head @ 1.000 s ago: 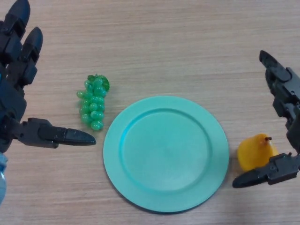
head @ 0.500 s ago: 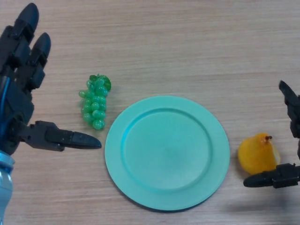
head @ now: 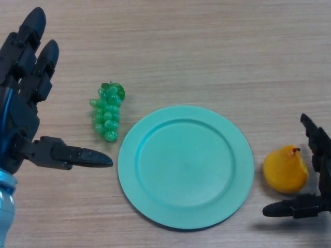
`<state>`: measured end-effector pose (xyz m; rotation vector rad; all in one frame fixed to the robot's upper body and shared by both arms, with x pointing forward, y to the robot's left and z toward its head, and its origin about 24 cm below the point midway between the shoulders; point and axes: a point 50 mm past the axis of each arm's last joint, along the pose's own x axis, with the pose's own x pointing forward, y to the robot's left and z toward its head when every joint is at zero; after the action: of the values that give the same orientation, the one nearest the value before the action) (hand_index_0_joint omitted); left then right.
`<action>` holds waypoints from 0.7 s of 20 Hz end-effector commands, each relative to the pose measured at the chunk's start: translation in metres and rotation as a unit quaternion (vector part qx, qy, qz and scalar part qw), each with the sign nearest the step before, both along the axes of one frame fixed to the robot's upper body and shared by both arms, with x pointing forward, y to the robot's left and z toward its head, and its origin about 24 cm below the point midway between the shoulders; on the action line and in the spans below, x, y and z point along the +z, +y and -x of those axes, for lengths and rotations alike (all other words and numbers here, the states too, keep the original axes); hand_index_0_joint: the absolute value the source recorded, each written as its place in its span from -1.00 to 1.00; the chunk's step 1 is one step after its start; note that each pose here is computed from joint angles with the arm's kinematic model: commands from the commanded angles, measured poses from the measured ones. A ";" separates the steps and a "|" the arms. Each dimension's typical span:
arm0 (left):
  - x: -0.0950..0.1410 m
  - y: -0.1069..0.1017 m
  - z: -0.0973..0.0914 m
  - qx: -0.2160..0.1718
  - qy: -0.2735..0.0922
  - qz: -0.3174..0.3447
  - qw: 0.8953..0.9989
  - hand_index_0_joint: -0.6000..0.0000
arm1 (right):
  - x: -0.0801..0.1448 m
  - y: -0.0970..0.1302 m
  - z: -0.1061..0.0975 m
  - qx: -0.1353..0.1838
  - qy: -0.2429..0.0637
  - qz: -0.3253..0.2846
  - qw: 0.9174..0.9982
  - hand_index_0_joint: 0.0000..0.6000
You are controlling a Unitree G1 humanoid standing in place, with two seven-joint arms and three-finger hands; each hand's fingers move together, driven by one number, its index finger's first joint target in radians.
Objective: Pick up the yellow pear and place it on the plate
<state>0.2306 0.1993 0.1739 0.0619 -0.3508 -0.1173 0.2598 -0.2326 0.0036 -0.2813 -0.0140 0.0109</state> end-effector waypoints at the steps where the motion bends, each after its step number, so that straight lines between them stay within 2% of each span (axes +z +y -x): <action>1: 0.033 0.008 0.012 0.007 -0.104 -0.025 0.994 1.00 | 0.031 -0.007 -0.006 0.005 -0.080 -0.033 0.996 0.67; 2: 0.034 0.009 0.013 0.008 -0.105 -0.029 0.994 1.00 | 0.026 -0.004 -0.002 0.019 -0.039 -0.072 0.996 0.95; 3: 0.034 0.009 0.013 0.009 -0.104 -0.027 0.994 1.00 | 0.024 -0.002 -0.001 0.020 -0.010 -0.094 0.995 1.00; 6: 0.034 0.010 0.012 0.009 -0.102 -0.023 0.994 1.00 | 0.022 -0.001 0.001 0.024 0.009 -0.079 0.997 1.00; 8: 0.034 0.011 0.013 0.010 -0.105 -0.020 0.994 1.00 | 0.024 0.000 0.003 0.024 0.041 -0.111 0.993 1.00; 10: 0.034 0.011 0.015 0.010 -0.104 -0.023 0.994 1.00 | 0.038 0.001 0.003 0.022 0.048 -0.144 0.988 1.00; 14: 0.035 0.014 0.018 0.011 -0.103 -0.014 0.995 1.00 | 0.077 0.019 0.002 0.040 0.027 -0.162 0.986 1.00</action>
<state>0.2256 0.2072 0.1778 0.0743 -0.3652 -0.0941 0.2515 -0.2050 0.0504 0.0208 0.2095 0.1119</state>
